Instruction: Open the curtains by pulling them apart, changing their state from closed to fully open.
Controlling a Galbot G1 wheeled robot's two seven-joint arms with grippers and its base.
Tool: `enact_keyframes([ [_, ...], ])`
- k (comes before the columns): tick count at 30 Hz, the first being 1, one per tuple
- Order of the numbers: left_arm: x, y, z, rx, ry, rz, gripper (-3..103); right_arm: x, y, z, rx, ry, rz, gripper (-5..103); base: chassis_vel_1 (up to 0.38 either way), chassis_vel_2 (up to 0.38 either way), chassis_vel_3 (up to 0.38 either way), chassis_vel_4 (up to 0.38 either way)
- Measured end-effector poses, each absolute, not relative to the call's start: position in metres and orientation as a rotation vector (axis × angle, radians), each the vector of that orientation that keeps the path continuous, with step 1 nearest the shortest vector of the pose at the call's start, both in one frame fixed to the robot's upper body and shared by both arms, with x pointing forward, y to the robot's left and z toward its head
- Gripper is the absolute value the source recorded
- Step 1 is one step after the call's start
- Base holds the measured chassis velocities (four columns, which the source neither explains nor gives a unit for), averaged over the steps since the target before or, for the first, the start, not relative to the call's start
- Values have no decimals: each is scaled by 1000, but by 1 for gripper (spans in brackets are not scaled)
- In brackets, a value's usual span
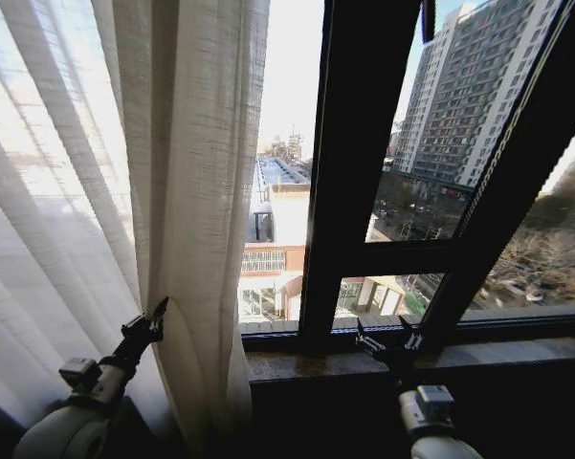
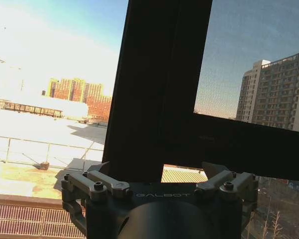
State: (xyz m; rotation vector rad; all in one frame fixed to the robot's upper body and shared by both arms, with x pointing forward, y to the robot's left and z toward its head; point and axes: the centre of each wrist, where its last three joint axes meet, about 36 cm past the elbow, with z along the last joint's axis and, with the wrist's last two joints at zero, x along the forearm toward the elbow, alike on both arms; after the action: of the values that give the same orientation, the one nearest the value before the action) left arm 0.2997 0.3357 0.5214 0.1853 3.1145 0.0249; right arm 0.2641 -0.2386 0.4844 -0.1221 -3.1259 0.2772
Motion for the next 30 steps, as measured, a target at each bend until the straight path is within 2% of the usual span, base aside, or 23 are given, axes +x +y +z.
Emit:
enact_keyframes([
  [16, 294, 334, 521, 170, 3118, 11, 0, 264, -238, 484, -117, -3135, 265, 100, 306, 310, -319, -304],
  [30, 290, 330, 520, 163, 3119, -4, 0, 263, -239, 484, -115, -3135, 264, 100, 27, 20, -16, -21],
])
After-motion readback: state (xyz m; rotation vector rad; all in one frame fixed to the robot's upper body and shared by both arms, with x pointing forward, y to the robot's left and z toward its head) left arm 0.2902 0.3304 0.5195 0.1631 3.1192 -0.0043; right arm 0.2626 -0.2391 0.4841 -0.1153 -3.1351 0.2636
